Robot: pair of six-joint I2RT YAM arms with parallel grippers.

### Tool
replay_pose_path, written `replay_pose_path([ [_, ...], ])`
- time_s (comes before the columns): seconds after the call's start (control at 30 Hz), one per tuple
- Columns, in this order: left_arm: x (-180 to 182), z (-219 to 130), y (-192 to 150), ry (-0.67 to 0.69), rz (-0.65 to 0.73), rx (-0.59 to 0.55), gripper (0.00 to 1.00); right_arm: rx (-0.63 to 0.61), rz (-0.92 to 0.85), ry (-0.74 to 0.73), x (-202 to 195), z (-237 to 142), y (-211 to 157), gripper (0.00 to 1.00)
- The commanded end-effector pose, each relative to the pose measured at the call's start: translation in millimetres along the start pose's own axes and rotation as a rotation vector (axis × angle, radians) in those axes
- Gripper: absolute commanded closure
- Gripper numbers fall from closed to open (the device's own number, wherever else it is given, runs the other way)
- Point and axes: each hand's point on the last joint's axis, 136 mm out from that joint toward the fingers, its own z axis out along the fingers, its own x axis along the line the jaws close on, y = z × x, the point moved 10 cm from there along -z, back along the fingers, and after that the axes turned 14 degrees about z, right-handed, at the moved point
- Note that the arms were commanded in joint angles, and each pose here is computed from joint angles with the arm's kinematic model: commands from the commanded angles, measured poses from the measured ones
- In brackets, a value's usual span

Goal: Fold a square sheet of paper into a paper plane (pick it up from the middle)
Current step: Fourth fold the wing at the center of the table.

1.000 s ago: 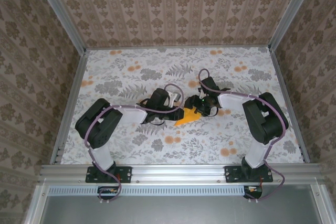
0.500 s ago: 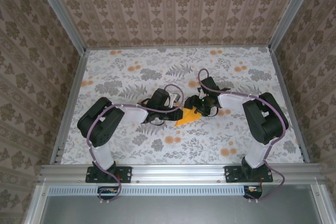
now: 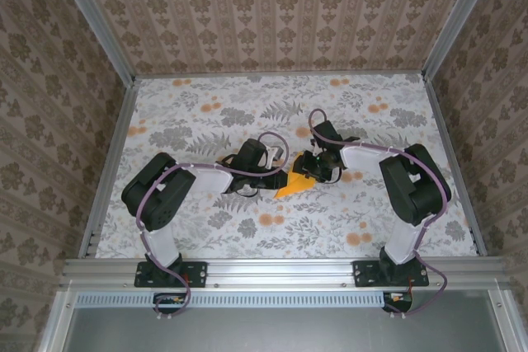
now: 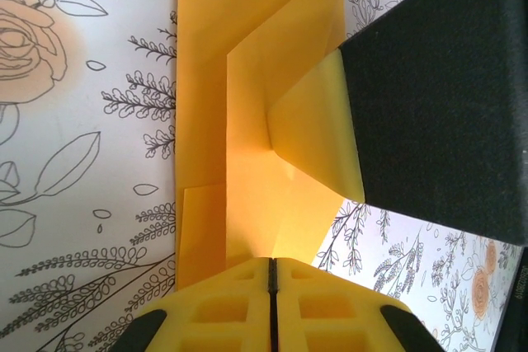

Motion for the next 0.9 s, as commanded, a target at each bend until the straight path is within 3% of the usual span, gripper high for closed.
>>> replay_pose_path([
  [0.0, 2.0, 1.5, 7.3, 0.023, -0.032, -0.002, 0.9, 0.022, 0.065, -0.301, -49.3, 24.7, -7.9, 0.53],
  [0.4, 0.3, -7.6, 13.2, 0.011, -0.034, -0.012, 0.89, 0.061, 0.08, -0.369, -52.6, 35.2, -5.0, 0.59],
  [0.87, -3.1, -6.2, 29.5, -0.073, -0.037, -0.057, 0.89, 0.106, 0.064, -0.444, -56.3, 48.1, -1.9, 0.5],
])
